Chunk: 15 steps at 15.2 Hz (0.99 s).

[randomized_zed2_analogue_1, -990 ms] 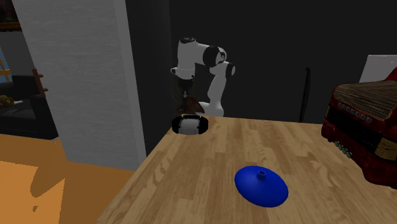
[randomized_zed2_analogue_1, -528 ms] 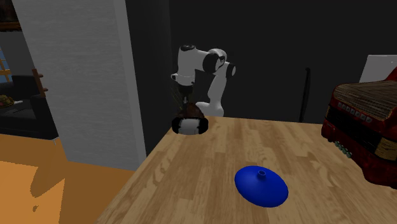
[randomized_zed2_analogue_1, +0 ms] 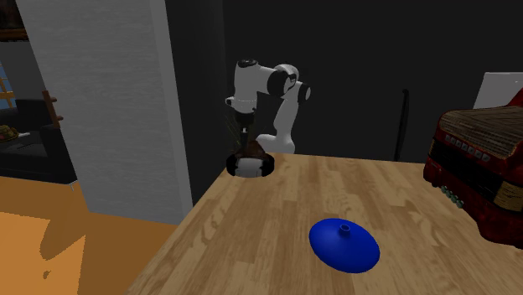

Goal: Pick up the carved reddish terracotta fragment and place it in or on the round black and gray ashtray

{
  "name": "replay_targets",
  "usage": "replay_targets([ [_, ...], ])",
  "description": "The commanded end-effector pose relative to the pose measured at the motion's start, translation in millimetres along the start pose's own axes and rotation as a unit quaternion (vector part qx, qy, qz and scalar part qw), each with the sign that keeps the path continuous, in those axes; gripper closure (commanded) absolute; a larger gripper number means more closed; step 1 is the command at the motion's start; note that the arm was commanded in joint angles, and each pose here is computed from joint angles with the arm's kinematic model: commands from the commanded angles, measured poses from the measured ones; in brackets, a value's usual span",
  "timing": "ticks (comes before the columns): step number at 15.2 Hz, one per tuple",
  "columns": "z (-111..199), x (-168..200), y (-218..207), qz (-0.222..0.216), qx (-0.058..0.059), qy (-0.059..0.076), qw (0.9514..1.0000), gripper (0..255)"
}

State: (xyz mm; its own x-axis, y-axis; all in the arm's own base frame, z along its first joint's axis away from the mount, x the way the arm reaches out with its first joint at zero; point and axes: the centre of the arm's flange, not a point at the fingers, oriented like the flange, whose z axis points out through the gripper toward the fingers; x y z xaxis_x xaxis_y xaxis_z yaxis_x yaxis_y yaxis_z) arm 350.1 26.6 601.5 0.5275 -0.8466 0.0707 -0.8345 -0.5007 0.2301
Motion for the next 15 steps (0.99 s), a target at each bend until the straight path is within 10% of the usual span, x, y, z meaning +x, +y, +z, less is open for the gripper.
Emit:
replay_targets([
  [1,0.0,0.0,0.0,0.000,0.000,0.000,1.0000,0],
  [15,-50.0,0.0,0.0,0.000,0.000,0.000,1.0000,0],
])
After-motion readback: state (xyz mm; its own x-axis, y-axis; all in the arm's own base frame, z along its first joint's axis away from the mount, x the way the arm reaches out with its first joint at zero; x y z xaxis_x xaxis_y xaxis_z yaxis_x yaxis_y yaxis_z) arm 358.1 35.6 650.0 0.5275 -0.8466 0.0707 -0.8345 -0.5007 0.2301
